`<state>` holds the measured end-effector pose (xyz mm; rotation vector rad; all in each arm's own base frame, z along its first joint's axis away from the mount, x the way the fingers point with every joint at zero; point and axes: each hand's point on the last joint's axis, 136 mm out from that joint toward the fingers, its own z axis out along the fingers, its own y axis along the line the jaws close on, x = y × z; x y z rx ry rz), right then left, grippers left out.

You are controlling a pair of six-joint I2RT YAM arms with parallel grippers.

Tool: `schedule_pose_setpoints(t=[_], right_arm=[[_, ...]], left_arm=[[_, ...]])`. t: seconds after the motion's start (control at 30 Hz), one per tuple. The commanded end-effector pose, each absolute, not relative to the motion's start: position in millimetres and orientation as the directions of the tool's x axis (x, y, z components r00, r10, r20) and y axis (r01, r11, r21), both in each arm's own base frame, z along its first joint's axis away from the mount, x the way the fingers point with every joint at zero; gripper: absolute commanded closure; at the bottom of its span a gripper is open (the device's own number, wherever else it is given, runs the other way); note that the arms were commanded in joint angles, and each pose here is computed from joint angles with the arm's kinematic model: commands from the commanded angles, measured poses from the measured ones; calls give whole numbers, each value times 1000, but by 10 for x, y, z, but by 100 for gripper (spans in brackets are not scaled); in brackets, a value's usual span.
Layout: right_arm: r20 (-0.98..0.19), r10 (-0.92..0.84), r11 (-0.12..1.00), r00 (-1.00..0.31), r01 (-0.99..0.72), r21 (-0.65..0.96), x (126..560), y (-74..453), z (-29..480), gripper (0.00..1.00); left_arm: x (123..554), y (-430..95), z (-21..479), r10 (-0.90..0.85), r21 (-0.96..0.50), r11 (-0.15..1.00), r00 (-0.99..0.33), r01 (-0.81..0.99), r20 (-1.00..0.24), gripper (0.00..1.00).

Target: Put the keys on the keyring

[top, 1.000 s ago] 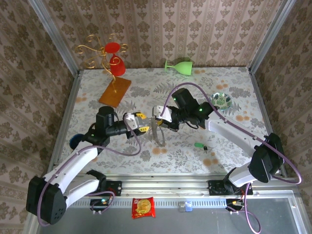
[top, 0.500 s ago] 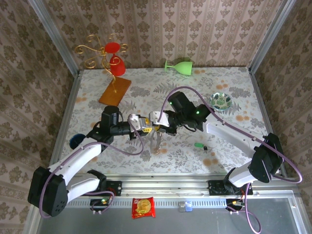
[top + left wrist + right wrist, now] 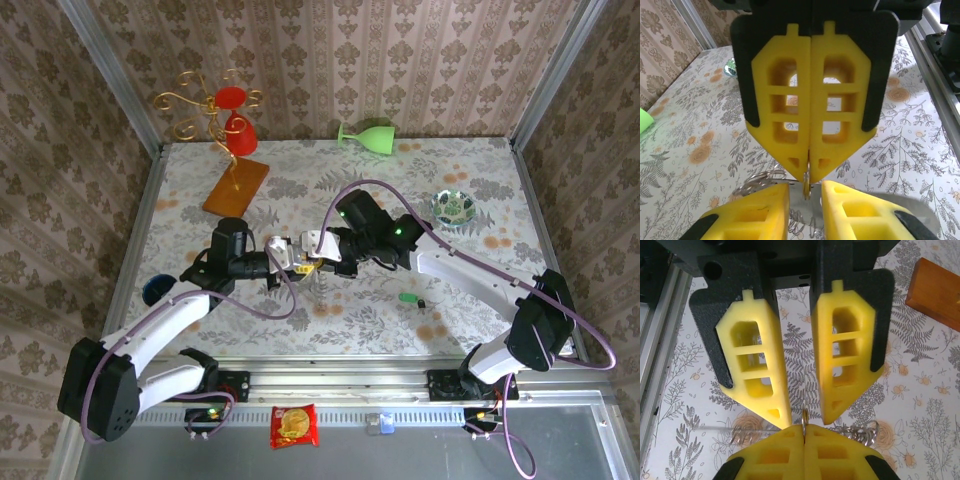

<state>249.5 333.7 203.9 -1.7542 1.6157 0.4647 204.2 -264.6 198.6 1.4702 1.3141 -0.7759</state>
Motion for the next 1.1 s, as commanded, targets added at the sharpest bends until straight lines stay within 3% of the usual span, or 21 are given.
schedule_pose_setpoints(t=[0.0,0.17,0.3,0.43,0.5,0.57,1.07], right_arm=[[-705,-680,7,201,-960,-280,2501,3437,2241,100],[-719,-662,-17,212,-963,-268,2426,3510,2233,100],[-735,-648,-18,201,-968,-249,2394,3537,2202,100],[-823,-557,60,110,-983,-173,2451,3431,2272,68],[-862,-503,89,61,-989,-122,2461,3336,2306,64],[-883,-470,107,11,-992,-69,2470,3268,2263,64],[-920,-390,95,46,-991,-90,2393,3261,2186,70]], left_arm=[[1996,-2680,2068,320,264,25,243,964,-916,79],[2006,-2693,2092,311,270,27,249,963,-917,87],[2001,-2699,2113,297,270,30,250,962,-922,100],[1995,-2685,2105,281,272,52,247,961,-927,100],[1985,-2683,2112,257,263,67,238,963,-937,100],[1967,-2688,2135,227,255,74,233,964,-946,100],[1852,-2704,2101,161,233,34,224,972,-961,100]])
